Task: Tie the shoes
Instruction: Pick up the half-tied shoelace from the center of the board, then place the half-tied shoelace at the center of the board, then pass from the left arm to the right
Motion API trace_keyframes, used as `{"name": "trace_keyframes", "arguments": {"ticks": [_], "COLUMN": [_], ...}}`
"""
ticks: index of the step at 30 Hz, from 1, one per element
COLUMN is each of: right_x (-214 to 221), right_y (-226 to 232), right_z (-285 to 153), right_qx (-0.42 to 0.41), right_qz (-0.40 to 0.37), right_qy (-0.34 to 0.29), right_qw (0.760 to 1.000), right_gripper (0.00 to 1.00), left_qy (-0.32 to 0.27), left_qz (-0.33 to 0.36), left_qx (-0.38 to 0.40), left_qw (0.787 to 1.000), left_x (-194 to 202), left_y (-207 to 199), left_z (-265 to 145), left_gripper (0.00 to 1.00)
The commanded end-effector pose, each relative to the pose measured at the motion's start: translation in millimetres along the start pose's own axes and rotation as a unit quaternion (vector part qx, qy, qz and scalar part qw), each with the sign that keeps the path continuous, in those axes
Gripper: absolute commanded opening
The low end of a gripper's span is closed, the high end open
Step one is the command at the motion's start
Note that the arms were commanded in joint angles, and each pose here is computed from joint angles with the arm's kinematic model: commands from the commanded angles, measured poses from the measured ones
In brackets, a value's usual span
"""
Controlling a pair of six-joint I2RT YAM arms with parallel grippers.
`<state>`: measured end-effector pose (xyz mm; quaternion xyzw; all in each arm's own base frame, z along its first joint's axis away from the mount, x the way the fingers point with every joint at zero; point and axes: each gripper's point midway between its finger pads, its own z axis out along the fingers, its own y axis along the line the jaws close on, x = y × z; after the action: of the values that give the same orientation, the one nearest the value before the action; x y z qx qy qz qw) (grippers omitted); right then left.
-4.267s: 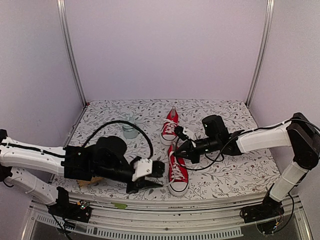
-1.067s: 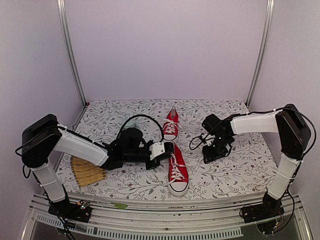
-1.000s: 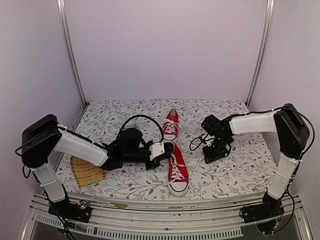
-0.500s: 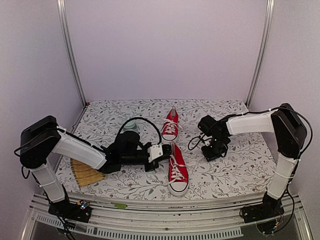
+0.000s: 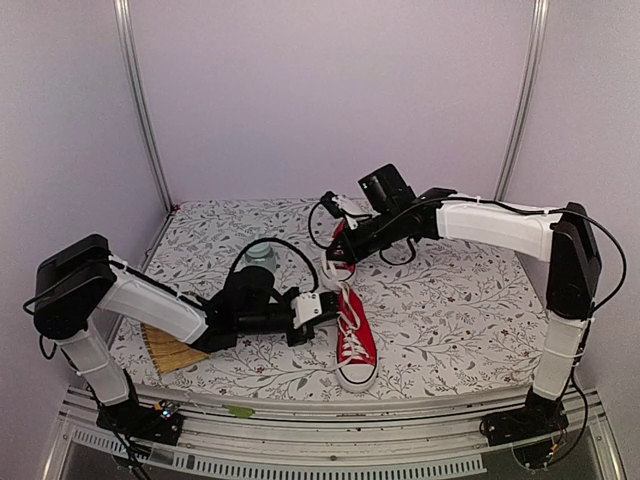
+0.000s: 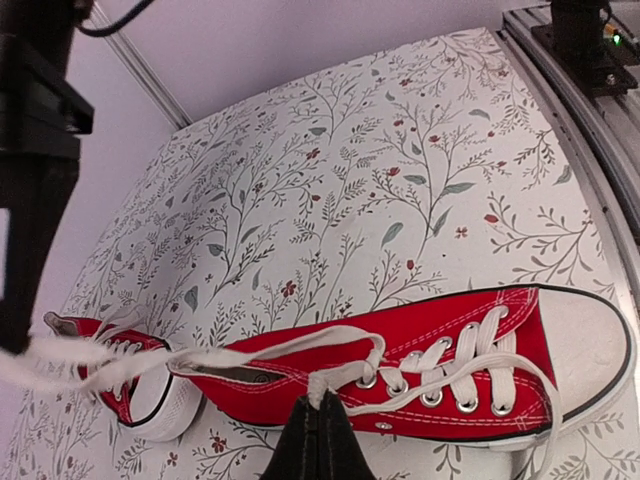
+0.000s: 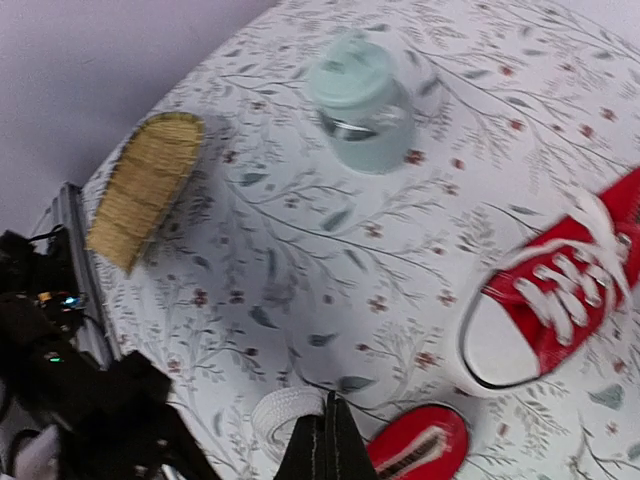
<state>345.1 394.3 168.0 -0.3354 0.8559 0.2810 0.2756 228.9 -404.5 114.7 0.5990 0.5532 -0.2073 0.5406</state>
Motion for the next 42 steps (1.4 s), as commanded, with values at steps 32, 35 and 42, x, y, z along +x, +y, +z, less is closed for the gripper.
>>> {"name": "trace_keyframes", "arguments": {"ticks": [32, 35, 42], "right_x": [91.1, 93.0, 98.4], "right_y": [70.8, 65.9, 59.0], "right_z": [-15.9, -9.1, 8.2], "right_qx": [-0.074, -0.063, -0.043], "right_qz": [-0.113, -0.115, -0.116], "right_qy": [-0.078, -0.079, -0.064], "right_qw": [0.988, 0.988, 0.990], "right_gripper": [0.49, 0.49, 0.42], "left_qy": [-0.046, -0.047, -0.042], "left_qz": [-0.018, -0.020, -0.022], "left_qx": [-0.037, -0.038, -0.037], "left_qw": [0.998, 0.998, 0.998], "left_x": [-25.8, -27.2, -25.6], "left_y": [10.8, 11.9, 11.4], "left_z": [-4.9, -4.4, -3.2], "left_gripper": [0.00, 0.00, 0.00]}}
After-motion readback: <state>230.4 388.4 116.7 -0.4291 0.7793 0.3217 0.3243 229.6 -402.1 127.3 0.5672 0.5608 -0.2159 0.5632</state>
